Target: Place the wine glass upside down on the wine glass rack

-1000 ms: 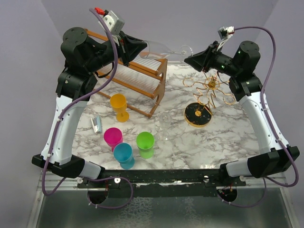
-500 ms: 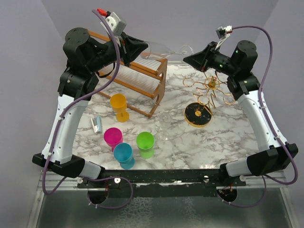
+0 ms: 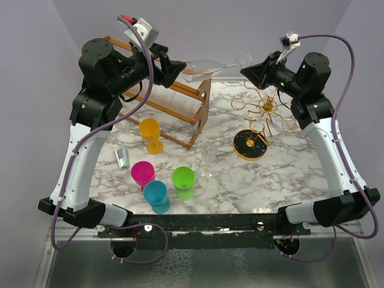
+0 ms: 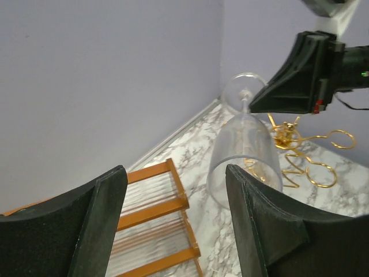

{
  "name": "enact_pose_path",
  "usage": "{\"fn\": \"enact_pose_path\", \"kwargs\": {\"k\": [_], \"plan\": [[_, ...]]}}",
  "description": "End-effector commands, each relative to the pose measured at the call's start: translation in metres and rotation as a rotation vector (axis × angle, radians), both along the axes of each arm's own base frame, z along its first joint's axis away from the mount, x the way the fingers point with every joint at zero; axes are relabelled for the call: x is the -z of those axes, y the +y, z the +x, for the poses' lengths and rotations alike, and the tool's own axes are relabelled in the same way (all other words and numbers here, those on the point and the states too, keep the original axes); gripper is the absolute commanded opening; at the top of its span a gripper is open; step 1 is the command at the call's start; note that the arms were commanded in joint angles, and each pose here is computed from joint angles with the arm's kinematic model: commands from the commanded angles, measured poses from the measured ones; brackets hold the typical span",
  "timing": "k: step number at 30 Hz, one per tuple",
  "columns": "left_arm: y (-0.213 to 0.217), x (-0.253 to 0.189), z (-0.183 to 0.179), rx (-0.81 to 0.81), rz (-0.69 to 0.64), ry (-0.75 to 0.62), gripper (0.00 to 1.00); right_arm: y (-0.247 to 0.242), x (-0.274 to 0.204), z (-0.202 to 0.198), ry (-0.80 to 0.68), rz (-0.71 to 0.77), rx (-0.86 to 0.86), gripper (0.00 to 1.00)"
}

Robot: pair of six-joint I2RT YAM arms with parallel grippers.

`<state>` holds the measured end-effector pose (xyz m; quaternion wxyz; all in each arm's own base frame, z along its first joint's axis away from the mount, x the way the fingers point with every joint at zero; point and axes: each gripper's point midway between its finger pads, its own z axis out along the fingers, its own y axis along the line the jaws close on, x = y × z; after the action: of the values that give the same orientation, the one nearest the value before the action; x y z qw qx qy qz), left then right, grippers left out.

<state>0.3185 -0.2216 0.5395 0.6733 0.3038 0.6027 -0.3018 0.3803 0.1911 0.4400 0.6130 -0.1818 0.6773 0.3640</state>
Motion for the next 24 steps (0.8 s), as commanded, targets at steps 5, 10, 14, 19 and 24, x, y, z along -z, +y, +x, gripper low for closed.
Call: {"fn": "enact_pose_path", "kwargs": {"k": [5,10,14,19,24], "plan": [[0.069,0.019,0.017,-0.396,0.13,-0.012,0.84,-0.062,-0.025,0.026,-0.158,-0.14,0.319,0.01],[0.081,0.054,0.021,-0.445,0.23,0.008,0.86,-0.102,-0.035,0.045,-0.183,-0.19,0.471,0.01],[0.088,0.073,0.021,-0.463,0.297,0.012,0.86,-0.13,-0.041,0.058,-0.23,-0.286,0.598,0.01],[0.092,0.092,0.018,-0.458,0.369,0.02,0.86,-0.163,-0.042,0.077,-0.285,-0.463,0.749,0.01],[0.09,0.103,0.01,-0.421,0.393,0.038,0.86,-0.179,-0.042,0.094,-0.314,-0.591,0.818,0.01]]}}
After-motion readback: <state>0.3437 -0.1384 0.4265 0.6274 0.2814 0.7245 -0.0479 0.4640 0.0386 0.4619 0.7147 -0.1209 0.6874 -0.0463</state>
